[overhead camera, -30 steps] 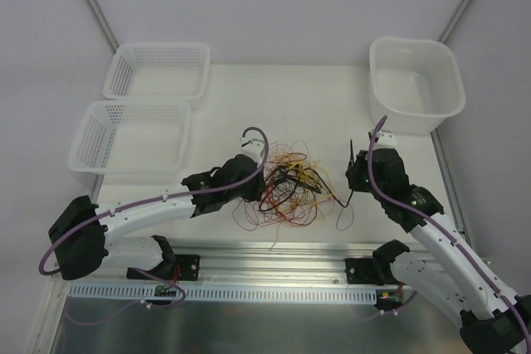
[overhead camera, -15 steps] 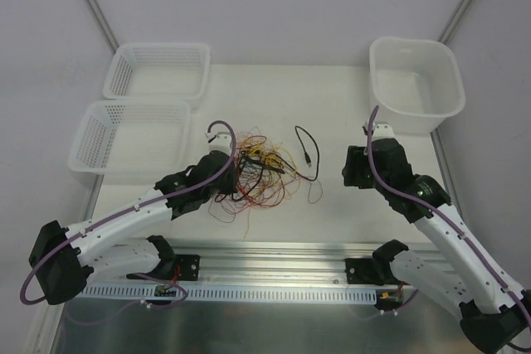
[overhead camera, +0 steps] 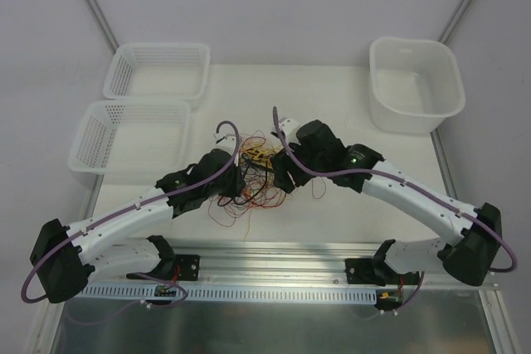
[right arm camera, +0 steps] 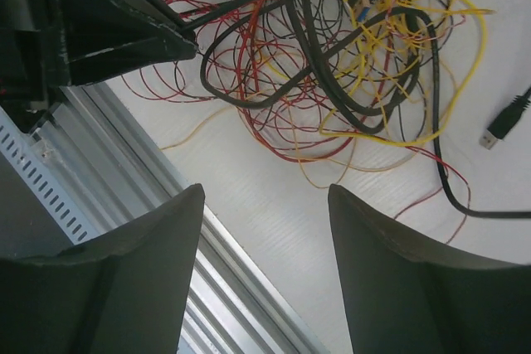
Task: Untangle the cables
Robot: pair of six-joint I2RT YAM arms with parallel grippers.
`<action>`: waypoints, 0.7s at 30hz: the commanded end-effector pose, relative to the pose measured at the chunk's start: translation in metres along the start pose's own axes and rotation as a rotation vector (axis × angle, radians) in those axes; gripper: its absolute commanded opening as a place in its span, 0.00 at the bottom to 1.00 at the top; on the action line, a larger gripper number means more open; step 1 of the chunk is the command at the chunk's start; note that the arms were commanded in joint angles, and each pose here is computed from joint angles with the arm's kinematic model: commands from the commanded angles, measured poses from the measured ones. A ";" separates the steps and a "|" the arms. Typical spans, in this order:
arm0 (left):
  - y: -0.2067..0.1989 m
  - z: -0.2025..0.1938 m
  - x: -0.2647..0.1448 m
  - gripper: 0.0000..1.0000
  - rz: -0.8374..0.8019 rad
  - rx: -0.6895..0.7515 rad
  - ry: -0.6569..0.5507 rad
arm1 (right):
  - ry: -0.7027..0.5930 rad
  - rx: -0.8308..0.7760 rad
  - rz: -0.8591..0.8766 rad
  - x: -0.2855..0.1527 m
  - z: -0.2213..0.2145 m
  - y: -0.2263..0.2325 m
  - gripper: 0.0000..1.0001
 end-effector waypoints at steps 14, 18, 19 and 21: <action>-0.003 -0.004 -0.013 0.00 -0.057 -0.011 -0.031 | 0.020 -0.128 0.040 0.097 0.037 0.004 0.62; 0.000 -0.007 -0.012 0.00 -0.046 -0.015 -0.028 | 0.059 -0.125 0.031 0.116 0.031 0.000 0.60; 0.000 -0.006 -0.012 0.00 -0.047 -0.017 -0.033 | 0.076 -0.125 0.025 0.123 0.026 -0.002 0.57; 0.001 -0.006 -0.012 0.00 -0.040 -0.019 -0.035 | 0.092 -0.127 0.006 0.128 0.022 -0.006 0.51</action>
Point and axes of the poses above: each gripper's point midway between its finger pads, its own x axis out along the fingers, its own y axis along the line the jaws close on, z = x × y, the point moved 3 cm from there along -x, back along the fingers, and after that the axes turned 4 degrees about x, right-handed, at the moved point
